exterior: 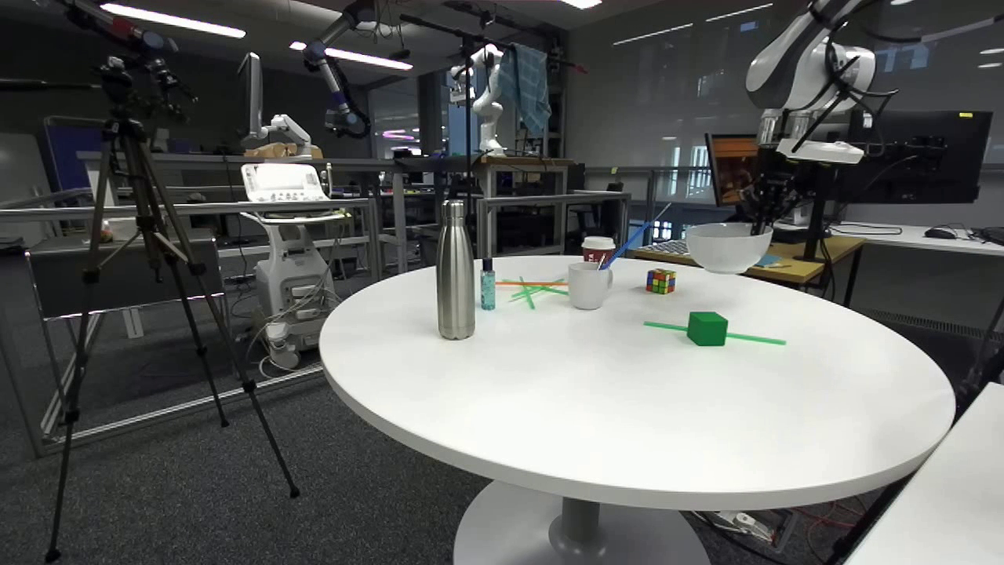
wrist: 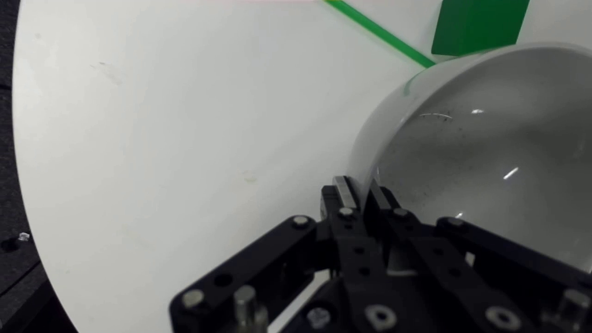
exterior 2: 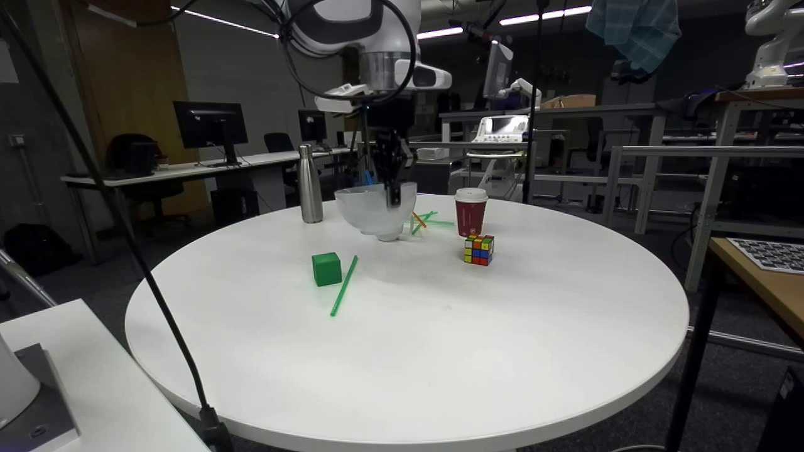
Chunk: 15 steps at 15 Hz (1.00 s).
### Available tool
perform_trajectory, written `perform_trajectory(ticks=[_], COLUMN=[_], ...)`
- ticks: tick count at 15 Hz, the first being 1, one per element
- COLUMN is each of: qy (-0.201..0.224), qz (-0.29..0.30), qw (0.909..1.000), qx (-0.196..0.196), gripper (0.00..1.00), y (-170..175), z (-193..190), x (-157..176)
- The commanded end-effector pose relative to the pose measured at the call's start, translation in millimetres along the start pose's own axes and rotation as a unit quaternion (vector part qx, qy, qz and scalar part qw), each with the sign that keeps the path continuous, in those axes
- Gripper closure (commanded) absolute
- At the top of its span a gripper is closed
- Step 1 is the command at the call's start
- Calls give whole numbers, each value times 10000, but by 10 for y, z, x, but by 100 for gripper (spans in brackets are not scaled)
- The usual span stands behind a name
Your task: Move the bowl to the right
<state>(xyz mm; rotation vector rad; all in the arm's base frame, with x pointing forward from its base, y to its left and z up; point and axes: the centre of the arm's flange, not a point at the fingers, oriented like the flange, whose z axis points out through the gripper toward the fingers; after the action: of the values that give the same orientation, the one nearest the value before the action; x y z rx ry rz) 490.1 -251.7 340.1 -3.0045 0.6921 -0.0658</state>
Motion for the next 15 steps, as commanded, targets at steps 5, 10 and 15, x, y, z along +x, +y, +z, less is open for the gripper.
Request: perform_trajectory(ticks=[5,10,15], qy=[180,175,143], qz=[506,718,871], qw=[9985,9973,9961], qx=[43,29,36], gripper=[98,98,98], y=[245,375,487], z=[-154,-152,-124], x=[-97,-134,-182])
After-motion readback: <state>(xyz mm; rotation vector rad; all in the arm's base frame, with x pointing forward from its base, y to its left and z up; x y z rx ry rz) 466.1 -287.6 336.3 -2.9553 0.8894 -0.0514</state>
